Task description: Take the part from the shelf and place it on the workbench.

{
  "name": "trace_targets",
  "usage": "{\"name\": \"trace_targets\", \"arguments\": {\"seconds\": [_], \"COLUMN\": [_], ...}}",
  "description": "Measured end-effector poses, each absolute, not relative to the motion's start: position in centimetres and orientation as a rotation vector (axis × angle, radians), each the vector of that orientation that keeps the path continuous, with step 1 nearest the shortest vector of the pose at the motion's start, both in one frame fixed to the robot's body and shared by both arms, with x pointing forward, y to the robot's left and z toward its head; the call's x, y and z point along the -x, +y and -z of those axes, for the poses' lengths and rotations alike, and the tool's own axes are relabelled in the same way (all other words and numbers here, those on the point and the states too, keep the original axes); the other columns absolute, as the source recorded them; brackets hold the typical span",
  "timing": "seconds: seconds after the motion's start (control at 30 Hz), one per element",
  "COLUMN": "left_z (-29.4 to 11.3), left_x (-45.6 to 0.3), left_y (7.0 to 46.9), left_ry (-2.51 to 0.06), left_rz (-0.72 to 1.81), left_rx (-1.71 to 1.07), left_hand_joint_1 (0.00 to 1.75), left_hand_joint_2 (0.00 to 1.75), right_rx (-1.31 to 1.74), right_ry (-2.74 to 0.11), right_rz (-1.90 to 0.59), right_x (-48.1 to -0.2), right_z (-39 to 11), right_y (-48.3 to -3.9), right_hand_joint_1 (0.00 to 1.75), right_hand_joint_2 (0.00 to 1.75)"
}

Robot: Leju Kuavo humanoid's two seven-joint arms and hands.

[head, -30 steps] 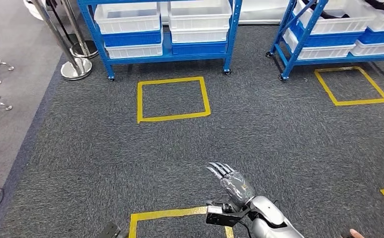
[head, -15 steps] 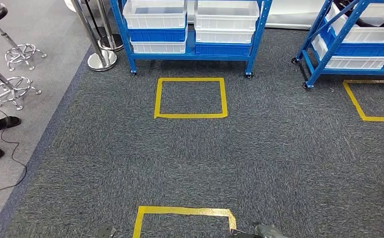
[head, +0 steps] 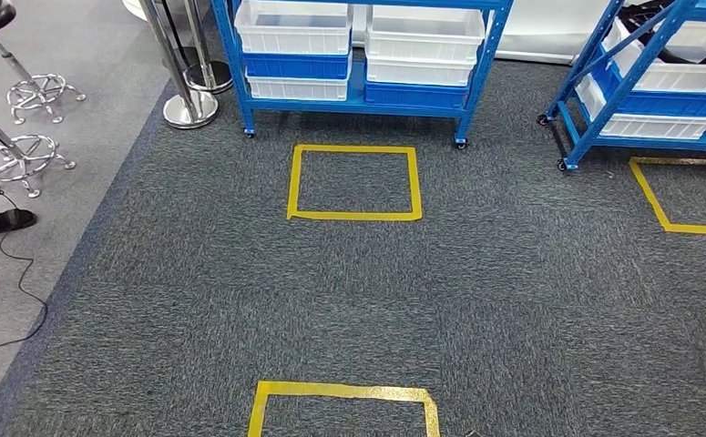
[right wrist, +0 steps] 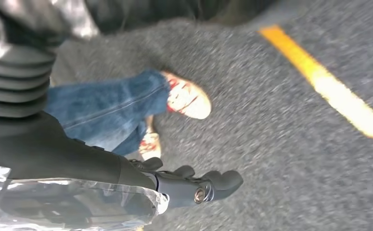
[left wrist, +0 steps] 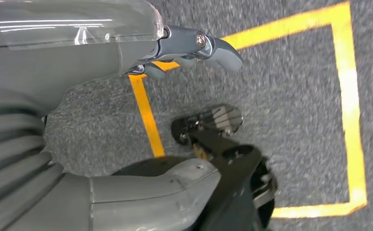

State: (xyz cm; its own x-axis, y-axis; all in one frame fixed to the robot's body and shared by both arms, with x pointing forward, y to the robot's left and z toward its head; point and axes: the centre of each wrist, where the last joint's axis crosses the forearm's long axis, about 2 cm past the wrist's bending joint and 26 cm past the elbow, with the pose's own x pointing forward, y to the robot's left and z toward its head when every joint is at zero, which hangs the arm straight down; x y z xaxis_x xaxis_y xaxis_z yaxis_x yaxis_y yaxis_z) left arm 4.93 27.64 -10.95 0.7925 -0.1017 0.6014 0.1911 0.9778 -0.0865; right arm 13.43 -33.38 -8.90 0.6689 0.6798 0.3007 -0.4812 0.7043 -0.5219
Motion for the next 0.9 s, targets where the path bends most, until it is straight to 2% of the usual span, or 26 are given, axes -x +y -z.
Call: {"name": "trace_targets", "arguments": {"seconds": [0.37, 0.83, 0.87, 0.9], "left_z": [10.6, 10.8, 10.9, 10.9], "left_x": [-7.6, -5.8, -5.7, -5.6], "left_y": [28.0, 27.3, 27.3, 27.3], "left_ry": [-0.682, -0.63, -0.625, -0.62], "left_rz": [0.183, 0.168, 0.167, 0.166], "left_rx": [0.104, 0.084, 0.081, 0.079], "left_hand_joint_1": [0.0, 0.0, 0.0, 0.0], "left_hand_joint_2": [0.0, 0.0, 0.0, 0.44], "right_rx": [0.338, 0.346, 0.345, 0.344], "right_ry": [-0.512, -0.463, -0.464, -0.465], "right_rz": [-0.734, -0.717, -0.713, -0.71], "right_x": [-14.2, -11.9, -11.8, -11.7], "right_z": [8.8, 9.5, 9.5, 9.5], "right_y": [-31.9, -32.1, -32.1, -32.1], "right_hand_joint_1": [0.0, 0.0, 0.0, 0.0], "right_hand_joint_2": [0.0, 0.0, 0.44, 0.87]}}
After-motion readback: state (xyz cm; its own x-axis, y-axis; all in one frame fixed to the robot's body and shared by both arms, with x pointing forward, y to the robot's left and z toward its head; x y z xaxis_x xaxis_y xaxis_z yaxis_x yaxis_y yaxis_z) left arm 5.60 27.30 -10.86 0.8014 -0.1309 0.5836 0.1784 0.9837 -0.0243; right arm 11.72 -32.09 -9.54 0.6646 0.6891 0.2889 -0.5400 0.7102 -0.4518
